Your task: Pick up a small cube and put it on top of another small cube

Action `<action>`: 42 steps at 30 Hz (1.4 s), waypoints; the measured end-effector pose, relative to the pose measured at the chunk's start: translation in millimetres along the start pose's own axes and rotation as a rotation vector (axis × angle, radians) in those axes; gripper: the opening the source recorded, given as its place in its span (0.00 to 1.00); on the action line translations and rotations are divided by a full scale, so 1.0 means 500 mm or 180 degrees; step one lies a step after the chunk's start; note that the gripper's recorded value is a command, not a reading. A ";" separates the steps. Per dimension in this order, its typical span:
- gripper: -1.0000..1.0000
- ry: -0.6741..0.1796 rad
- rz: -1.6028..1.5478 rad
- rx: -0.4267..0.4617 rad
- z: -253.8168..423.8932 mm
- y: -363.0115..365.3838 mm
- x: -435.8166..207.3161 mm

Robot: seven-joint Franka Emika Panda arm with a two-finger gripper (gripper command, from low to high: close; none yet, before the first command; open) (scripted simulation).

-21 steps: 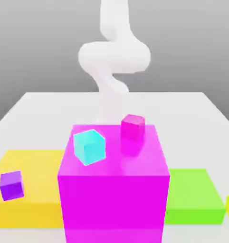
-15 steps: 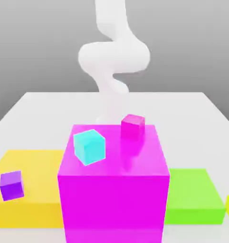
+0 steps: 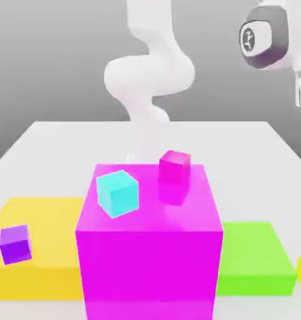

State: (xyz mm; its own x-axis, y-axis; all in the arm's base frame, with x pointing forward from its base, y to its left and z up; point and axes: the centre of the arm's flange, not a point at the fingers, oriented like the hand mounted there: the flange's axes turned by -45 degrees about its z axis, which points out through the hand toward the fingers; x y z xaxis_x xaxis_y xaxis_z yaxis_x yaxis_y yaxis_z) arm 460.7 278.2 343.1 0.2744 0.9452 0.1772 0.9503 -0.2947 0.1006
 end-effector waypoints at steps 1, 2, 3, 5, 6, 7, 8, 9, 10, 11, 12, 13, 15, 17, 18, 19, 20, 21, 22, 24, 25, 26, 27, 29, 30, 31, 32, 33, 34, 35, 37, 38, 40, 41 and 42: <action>0.50 -0.0062 -0.0148 0.0054 0.037 -0.015 0.006; 0.50 -0.0123 -0.0300 0.0107 0.073 -0.032 0.012; 0.50 -0.0184 -0.0455 0.0160 0.109 -0.050 0.017; 0.50 -0.0306 -0.0782 0.0267 0.180 -0.093 0.026; 0.50 -0.0366 -0.0951 0.0322 0.215 -0.116 0.030; 0.50 -0.0427 -0.1121 0.0374 0.250 -0.140 0.032; 0.50 -0.0461 -0.1217 0.0403 0.281 -0.155 0.031; 0.50 -0.0478 -0.1266 0.0418 0.311 -0.163 0.028; 0.50 -0.0486 -0.1290 0.0426 0.339 -0.169 0.025; 0.50 -0.0490 -0.1302 0.0430 0.368 -0.174 0.020; 0.50 -0.0492 -0.1306 0.0433 0.396 -0.178 0.014; 0.00 -0.0493 -0.1309 0.0434 0.411 -0.180 0.011; 0.00 -0.0493 -0.1309 0.0435 0.411 -0.180 0.011; 0.00 -0.0496 -0.1309 0.0437 0.411 -0.181 0.010; 0.00 -0.0498 -0.1309 0.0439 0.411 -0.181 0.010; 0.00 -0.0498 -0.1311 0.0439 0.418 -0.182 0.009; 0.00 -0.0498 -0.1313 0.0438 0.407 -0.180 0.011; 0.00 -0.0498 -0.1314 0.0438 0.388 -0.178 0.016; 0.00 -0.0498 -0.1315 0.0437 0.364 -0.175 0.020; 0.00 -0.0497 -0.1311 0.0439 0.311 -0.170 0.029; 0.00 -0.0494 -0.1240 0.0442 0.285 -0.162 0.026; 0.00 -0.0489 -0.1117 0.0447 0.259 -0.148 0.017; 0.00 -0.0485 -0.0984 0.0451 0.233 -0.135 0.007; 0.00 -0.0477 -0.0703 0.0458 0.181 -0.108 -0.017; 0.00 -0.0473 -0.0561 0.0460 0.156 -0.096 -0.031; 0.00 -0.0471 -0.0417 0.0460 0.130 -0.084 -0.045; 0.00 -0.0470 -0.0256 0.0457 0.105 -0.069 -0.064; 0.00 -0.0470 -0.0093 0.0453 0.079 -0.055 -0.084; 0.00 -0.0470 0.0062 0.0447 0.054 -0.043 -0.104; 0.00 -0.0471 0.0214 0.0441 0.029 -0.033 -0.123; 0.00 -0.0476 0.0478 0.0427 -0.018 -0.024 -0.154; 0.00 -0.0480 0.0604 0.0419 -0.042 -0.022 -0.169; 0.00 -0.0492 0.0870 0.0395 -0.087 -0.018 -0.203; 0.00 -0.0499 0.1010 0.0380 -0.109 -0.017 -0.222; 0.00 -0.0508 0.1151 0.0364 -0.131 -0.016 -0.242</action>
State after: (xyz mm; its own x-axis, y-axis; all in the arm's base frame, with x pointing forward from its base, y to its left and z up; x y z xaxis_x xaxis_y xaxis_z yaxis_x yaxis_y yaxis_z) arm 410.4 157.0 385.0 0.6045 0.7962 0.0262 0.7962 -0.6028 -0.0514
